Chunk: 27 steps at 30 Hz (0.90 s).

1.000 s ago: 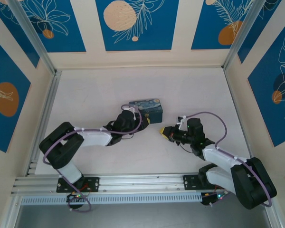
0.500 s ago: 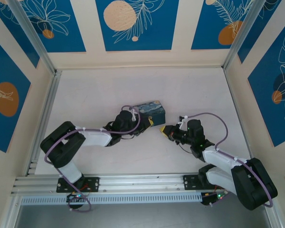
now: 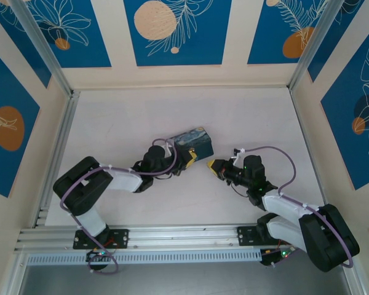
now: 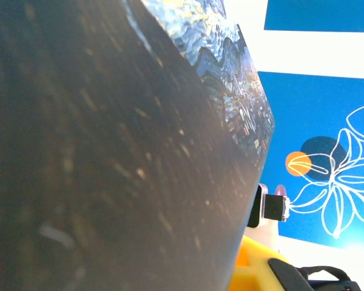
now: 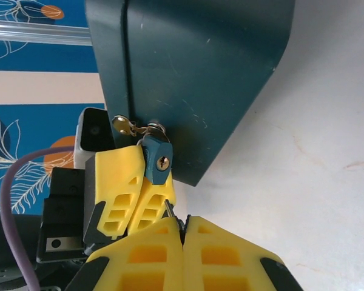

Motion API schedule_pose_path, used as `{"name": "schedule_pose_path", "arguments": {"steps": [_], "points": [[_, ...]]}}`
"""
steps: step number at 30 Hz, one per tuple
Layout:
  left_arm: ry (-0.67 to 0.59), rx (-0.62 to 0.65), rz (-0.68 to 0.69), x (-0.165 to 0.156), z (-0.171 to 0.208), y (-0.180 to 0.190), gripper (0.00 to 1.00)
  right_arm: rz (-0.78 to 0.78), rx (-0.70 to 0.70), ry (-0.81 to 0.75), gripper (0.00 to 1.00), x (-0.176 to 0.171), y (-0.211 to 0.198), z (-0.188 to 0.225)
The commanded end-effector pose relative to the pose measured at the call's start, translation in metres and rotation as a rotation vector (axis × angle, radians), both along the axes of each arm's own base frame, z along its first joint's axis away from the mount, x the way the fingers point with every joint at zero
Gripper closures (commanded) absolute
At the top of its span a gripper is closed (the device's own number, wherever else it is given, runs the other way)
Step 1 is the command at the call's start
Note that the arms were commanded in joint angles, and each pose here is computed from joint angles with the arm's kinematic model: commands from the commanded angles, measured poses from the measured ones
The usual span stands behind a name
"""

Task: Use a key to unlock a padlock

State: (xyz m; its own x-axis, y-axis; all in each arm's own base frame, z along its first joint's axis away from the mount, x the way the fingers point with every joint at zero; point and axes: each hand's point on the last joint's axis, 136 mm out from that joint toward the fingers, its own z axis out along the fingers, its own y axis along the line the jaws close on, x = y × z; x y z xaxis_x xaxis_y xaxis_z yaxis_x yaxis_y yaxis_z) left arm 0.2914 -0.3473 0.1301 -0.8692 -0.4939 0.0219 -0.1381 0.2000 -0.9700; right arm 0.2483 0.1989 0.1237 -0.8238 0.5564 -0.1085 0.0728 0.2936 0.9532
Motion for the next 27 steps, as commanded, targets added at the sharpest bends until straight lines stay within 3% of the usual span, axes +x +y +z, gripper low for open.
{"name": "schedule_pose_path", "arguments": {"steps": [1, 27], "points": [[-0.038, -0.089, -0.02, 0.003, 0.025, 0.0, 1.0, 0.038, 0.028, -0.078, 1.0, -0.002, 0.006, 0.016], [-0.079, -0.085, -0.041, 0.004, 0.038, 0.013, 1.0, 0.283, -0.064, -0.441, 1.0, -0.025, 0.024, 0.054]]}}
